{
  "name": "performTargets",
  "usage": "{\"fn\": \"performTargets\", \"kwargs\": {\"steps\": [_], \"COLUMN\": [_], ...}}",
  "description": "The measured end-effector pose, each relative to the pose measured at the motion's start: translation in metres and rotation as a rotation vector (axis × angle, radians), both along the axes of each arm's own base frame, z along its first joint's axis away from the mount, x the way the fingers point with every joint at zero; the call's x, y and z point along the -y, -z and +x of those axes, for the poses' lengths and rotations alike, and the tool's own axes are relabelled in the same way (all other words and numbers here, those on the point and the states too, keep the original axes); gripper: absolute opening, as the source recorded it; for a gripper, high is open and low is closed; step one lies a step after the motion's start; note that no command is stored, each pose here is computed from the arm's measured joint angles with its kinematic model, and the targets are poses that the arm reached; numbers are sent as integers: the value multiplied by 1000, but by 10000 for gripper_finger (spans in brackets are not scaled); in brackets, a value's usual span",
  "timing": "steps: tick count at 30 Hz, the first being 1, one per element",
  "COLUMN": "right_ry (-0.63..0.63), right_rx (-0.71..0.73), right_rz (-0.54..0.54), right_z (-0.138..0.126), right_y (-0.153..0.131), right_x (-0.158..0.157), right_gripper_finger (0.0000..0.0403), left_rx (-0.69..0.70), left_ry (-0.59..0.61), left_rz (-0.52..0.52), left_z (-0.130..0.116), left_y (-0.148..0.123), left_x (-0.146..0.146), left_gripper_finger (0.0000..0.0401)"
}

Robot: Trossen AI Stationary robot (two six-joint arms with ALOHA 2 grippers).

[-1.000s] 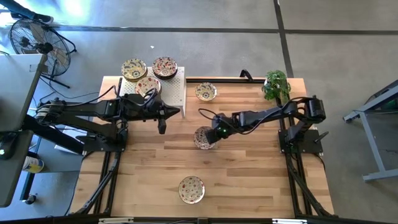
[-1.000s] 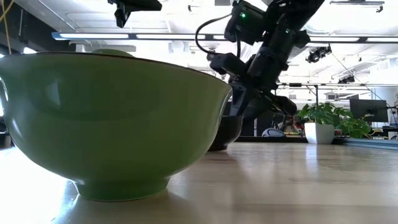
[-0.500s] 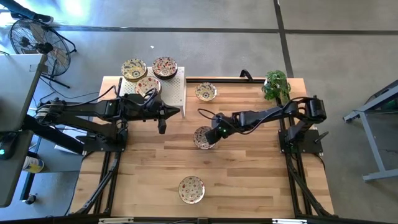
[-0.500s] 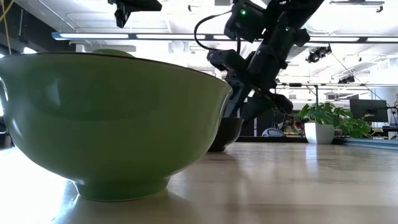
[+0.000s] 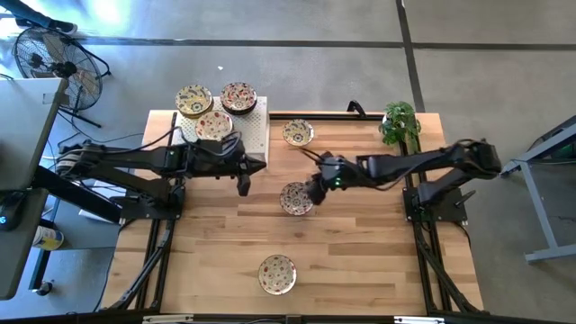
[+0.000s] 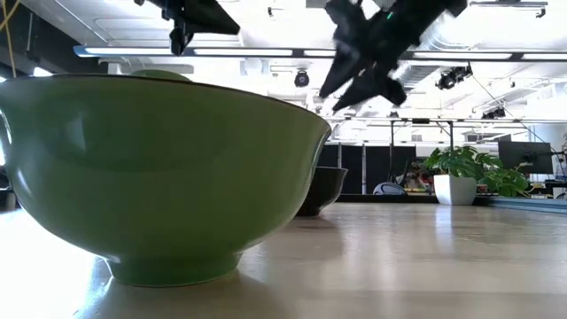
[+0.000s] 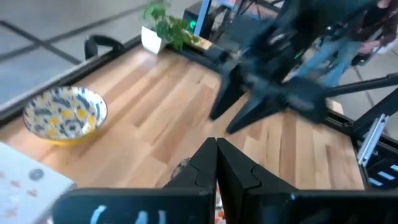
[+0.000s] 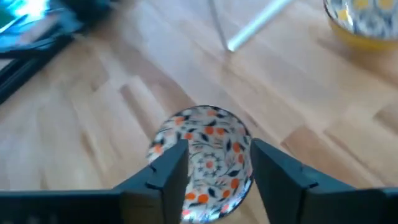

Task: Pick & Place Mini bowls
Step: Stack the blue patterned bowl on the stacked blue patterned bowls on the shelf

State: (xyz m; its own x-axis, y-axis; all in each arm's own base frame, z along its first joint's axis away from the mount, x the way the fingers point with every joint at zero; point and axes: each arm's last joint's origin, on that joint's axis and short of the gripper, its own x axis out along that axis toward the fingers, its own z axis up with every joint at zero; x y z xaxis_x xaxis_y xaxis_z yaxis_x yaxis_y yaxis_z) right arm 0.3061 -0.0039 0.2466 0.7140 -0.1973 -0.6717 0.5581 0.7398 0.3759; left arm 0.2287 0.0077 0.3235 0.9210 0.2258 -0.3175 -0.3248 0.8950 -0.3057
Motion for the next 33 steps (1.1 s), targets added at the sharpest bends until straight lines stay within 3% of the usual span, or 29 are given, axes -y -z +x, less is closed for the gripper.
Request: {"fn": "performTargets", "kwargs": {"steps": [4,8,10,15,21,33], "right_ry": [-31,-48,-62,-76,-78,-150], "right_rx": [27,29,28,40,96,110], "right_rz": [-114,-181,-185,-140,-145,-191], "right_z": [-20,-47,-60,-89,-111,-120], "right_y": [-15,-9,-3,12,23,25], "right_x": [-12,-19,-21,-21,-17,-6], "right_gripper_finger": [103,27,7,29,19,3], "left_rx": [-17,-29,-71,-208,-265,-383], "left_ry": [6,-8,-34,-128,-303,-525], "left_rz": [-29,-29,-40,-164,-429,-590], "left_z": [7,19,24,42,67,109], "left_y": [3,2,5,26,52,82], "left_x": [6,21,29,45,51,48], "left_gripper_finger": [0,0,0,0,16,159]}}
